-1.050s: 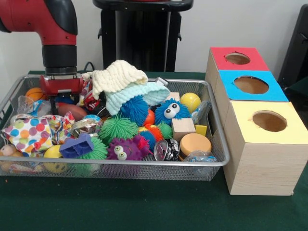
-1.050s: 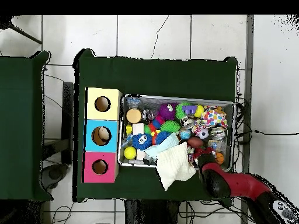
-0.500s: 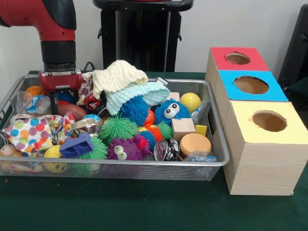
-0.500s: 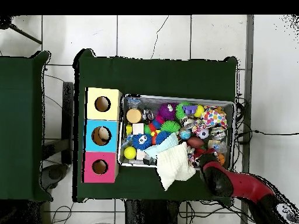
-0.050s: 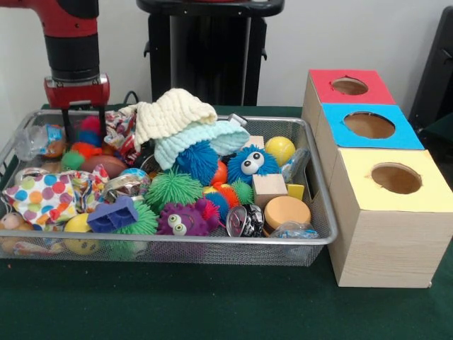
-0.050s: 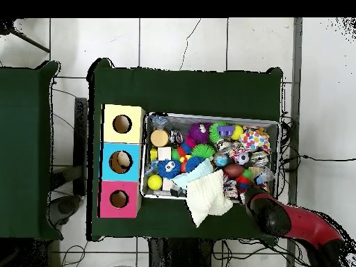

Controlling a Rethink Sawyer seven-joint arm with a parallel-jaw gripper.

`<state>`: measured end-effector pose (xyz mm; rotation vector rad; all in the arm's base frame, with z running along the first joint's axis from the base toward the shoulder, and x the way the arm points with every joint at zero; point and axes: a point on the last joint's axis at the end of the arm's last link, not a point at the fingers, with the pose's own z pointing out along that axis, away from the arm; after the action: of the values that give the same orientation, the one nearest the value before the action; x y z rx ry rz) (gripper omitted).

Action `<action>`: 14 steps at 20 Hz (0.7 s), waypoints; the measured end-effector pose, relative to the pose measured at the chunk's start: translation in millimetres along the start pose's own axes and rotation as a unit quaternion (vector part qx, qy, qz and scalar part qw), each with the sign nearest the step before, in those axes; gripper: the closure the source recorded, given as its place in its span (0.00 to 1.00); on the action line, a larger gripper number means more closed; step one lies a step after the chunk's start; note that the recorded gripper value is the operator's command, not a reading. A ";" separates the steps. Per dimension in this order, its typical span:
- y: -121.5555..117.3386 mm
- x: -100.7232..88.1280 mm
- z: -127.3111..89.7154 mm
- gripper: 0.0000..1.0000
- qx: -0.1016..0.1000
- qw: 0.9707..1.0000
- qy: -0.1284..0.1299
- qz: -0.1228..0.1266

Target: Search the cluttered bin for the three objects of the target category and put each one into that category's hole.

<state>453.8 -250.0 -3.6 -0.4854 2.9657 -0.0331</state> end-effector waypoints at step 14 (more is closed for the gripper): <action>-19.3 13.1 -23.9 0.00 0.008 0.999 0.030 0.018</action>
<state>444.4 -272.5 19.2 -0.4352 3.0288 -0.0687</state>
